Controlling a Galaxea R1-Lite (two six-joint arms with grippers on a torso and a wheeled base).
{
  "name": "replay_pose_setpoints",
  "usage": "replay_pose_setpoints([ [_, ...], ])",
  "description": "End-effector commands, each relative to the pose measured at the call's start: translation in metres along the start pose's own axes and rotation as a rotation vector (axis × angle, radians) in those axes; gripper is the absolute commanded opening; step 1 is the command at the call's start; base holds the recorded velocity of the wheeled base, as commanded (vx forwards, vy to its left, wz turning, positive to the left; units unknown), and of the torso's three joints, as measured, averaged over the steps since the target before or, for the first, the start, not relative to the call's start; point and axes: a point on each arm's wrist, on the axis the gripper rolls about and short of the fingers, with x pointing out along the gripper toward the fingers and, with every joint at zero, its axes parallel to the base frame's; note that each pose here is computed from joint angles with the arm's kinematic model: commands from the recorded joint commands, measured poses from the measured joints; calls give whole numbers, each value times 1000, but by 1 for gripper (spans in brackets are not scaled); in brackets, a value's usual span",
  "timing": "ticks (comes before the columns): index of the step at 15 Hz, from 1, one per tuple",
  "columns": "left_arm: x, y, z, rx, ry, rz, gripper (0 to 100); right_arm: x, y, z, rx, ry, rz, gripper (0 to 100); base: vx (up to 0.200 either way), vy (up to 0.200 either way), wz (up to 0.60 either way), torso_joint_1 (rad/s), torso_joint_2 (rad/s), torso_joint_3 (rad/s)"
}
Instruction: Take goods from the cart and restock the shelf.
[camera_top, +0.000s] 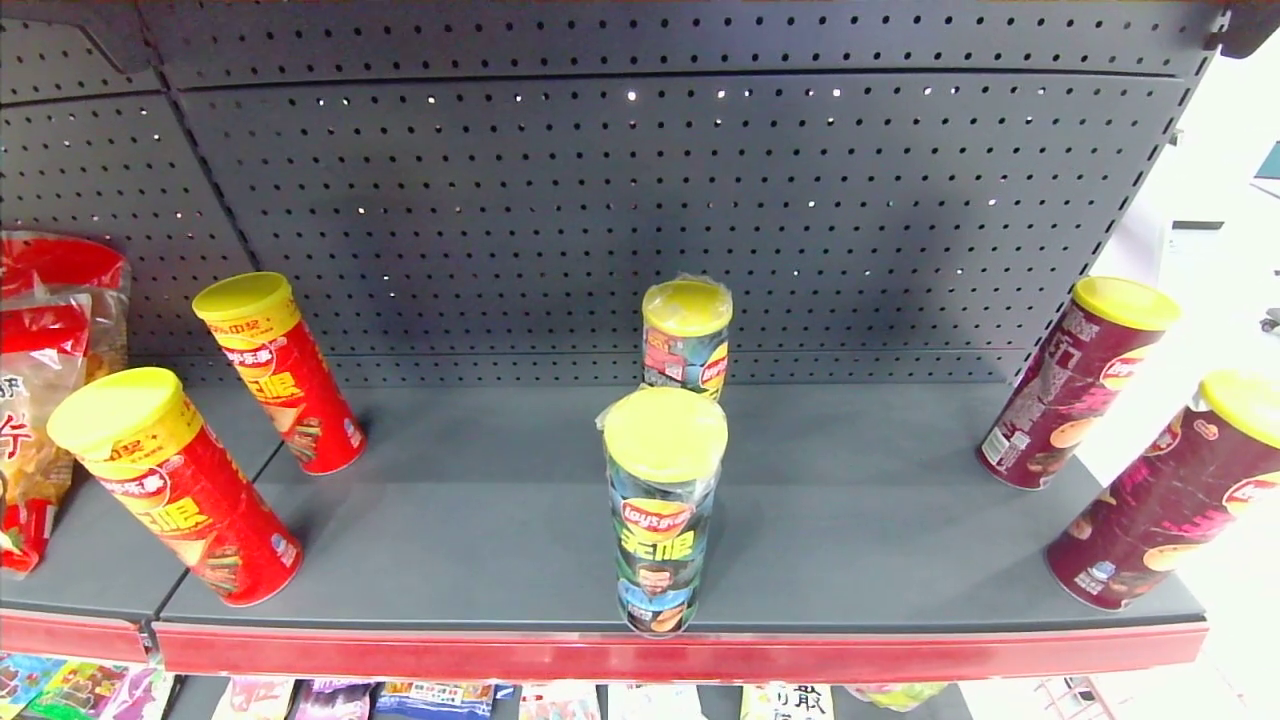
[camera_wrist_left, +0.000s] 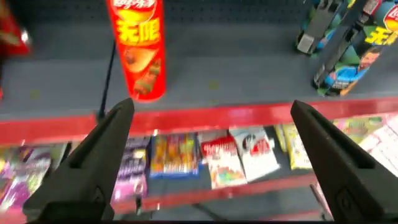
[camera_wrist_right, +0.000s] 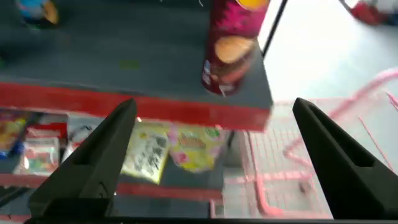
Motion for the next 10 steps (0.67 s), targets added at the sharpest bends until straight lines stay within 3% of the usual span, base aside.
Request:
replay_pose_setpoints([
  [1, 19, 3, -36, 25, 42, 1, 100, 2, 3, -18, 61, 2, 63, 100, 0, 0, 0, 0, 0, 0],
  [3, 20, 6, -37, 91, 57, 119, 100, 3, 2, -18, 132, 3, 15, 100, 0, 0, 0, 0, 0, 0],
  [5, 20, 4, -37, 78, 52, 262, 100, 3, -1, -19, 122, 9, -115, 100, 0, 0, 0, 0, 0, 0],
  [6, 21, 1, -37, 60, 56, 379, 100, 3, -1, -18, 119, 16, -123, 100, 0, 0, 0, 0, 0, 0],
  [7, 20, 0, -37, 57, 51, 397, 100, 3, -1, -18, 119, 16, -123, 100, 0, 0, 0, 0, 0, 0],
  [8, 20, -1, -38, 63, 42, 340, 100, 3, -1, -19, 116, 10, -123, 100, 0, 0, 0, 0, 0, 0],
  [9, 23, -4, -40, 70, 31, 168, 100, 3, 0, -19, 95, 8, -78, 100, 0, 0, 0, 0, 0, 0],
  [10, 25, -5, -41, 80, 9, 96, 100, 4, 2, -19, 92, 2, 6, 100, 0, 0, 0, 0, 0, 0],
])
